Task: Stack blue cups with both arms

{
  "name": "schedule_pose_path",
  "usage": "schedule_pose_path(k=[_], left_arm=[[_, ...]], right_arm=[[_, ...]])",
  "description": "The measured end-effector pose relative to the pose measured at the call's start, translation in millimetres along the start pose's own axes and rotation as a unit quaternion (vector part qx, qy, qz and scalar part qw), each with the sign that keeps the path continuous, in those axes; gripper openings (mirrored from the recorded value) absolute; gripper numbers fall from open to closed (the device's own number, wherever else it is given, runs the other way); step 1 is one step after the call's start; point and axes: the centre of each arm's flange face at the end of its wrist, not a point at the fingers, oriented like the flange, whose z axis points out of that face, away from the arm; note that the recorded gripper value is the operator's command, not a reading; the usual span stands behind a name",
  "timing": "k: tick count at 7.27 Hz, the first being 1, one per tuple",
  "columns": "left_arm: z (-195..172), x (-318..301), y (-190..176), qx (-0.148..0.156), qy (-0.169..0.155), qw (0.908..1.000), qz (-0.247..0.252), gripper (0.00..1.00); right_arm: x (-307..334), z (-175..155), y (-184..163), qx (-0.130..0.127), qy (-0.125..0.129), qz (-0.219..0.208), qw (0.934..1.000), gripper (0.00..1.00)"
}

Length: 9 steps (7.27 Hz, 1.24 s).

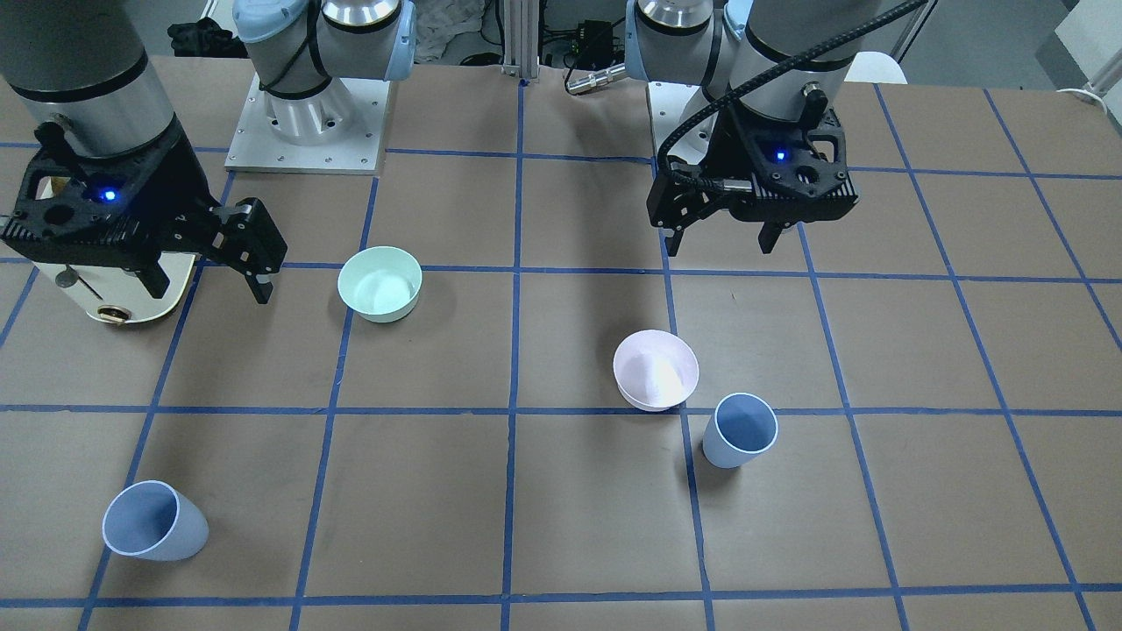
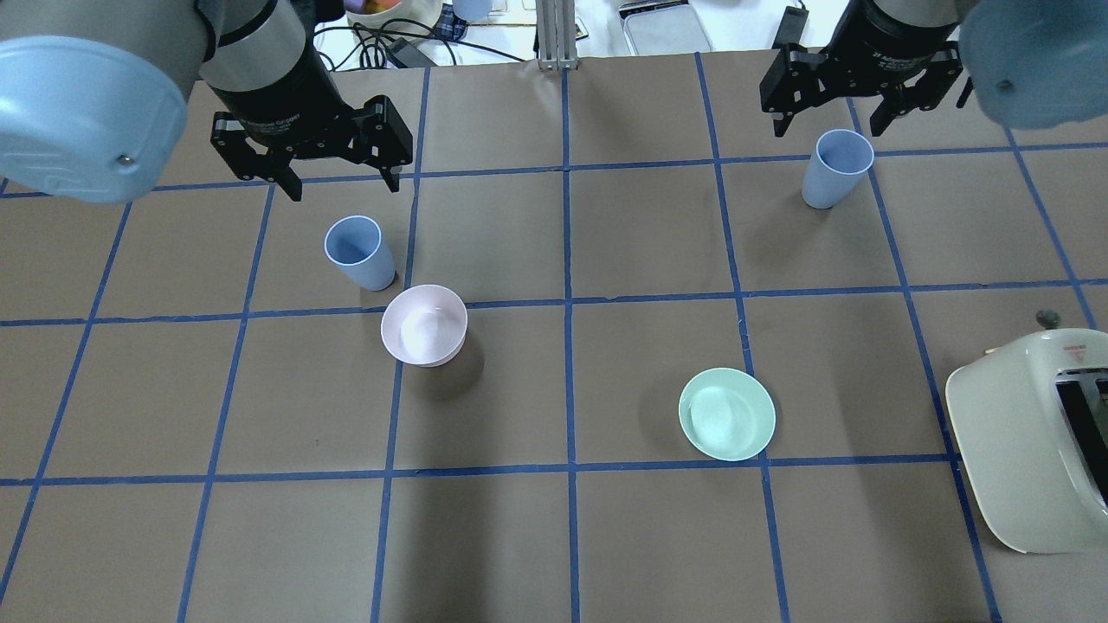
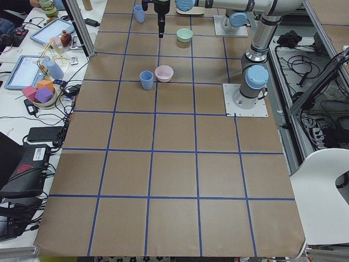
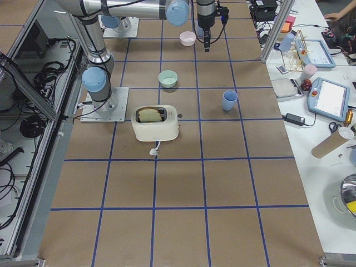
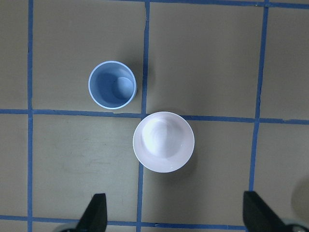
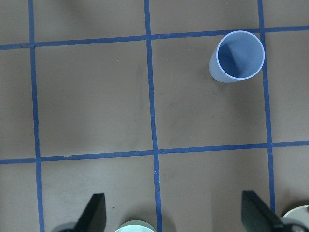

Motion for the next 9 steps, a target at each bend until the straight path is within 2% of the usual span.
schedule_pose_path(k=[3, 5, 7, 9], left_arm=[[-5, -3, 1, 0.004, 0.001, 1.0, 0.001, 1.0], [7, -7, -9, -0.005, 0.0, 1.0, -0.001, 1.0], [59, -13, -39, -0.041, -0.006, 0.9991, 0.008, 1.0], [124, -12, -72, -0.061, -0.01, 0.9979, 0.016, 1.0]], right_arm=[[0, 0, 0, 0.0, 0.0, 0.0, 1.0, 1.0], [0, -1, 0, 0.0, 0.0, 0.0, 1.0, 1.0], [0, 0, 0, 0.0, 0.0, 0.0, 1.0, 1.0], [1, 1, -1, 0.0, -0.001, 0.0, 1.0, 1.0]])
